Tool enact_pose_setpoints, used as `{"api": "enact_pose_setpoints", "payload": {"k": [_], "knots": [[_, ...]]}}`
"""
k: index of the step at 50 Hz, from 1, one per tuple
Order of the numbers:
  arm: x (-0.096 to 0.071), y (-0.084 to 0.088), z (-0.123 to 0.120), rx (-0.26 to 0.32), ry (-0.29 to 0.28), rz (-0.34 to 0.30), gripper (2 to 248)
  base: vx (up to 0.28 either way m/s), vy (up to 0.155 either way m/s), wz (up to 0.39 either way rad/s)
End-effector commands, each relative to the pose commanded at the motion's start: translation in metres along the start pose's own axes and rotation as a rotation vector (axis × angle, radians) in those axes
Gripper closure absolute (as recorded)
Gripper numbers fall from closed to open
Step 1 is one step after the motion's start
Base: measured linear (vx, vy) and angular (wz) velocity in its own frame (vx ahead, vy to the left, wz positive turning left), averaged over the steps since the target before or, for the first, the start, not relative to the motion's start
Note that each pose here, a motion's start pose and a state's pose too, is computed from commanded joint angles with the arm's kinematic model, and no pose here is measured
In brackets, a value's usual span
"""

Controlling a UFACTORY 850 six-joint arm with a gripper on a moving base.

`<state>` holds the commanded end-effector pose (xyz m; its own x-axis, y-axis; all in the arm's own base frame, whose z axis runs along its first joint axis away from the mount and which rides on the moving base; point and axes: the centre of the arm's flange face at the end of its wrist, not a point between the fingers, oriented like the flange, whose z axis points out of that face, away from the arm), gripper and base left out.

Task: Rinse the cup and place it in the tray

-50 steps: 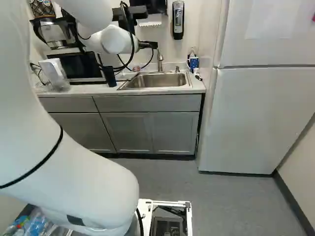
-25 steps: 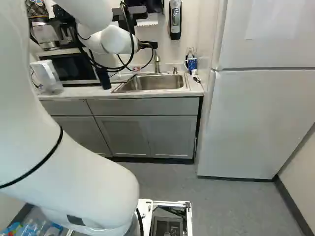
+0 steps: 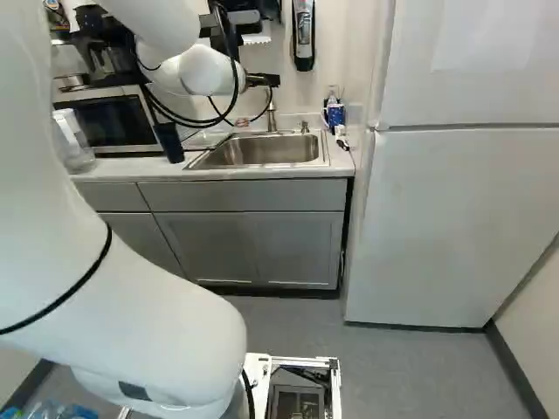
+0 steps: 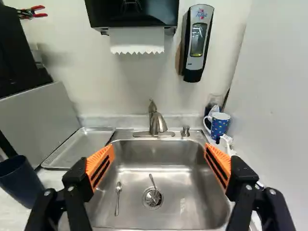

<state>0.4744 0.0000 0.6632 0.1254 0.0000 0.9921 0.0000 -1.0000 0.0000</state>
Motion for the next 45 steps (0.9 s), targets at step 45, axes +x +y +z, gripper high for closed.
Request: {"api": "enact_pose_setpoints", "payload": {"k": [45], "knots": [[0.0,0.0,0.0,0.0,0.0,0.0,3,0.084,-0.035,0.09]]}}
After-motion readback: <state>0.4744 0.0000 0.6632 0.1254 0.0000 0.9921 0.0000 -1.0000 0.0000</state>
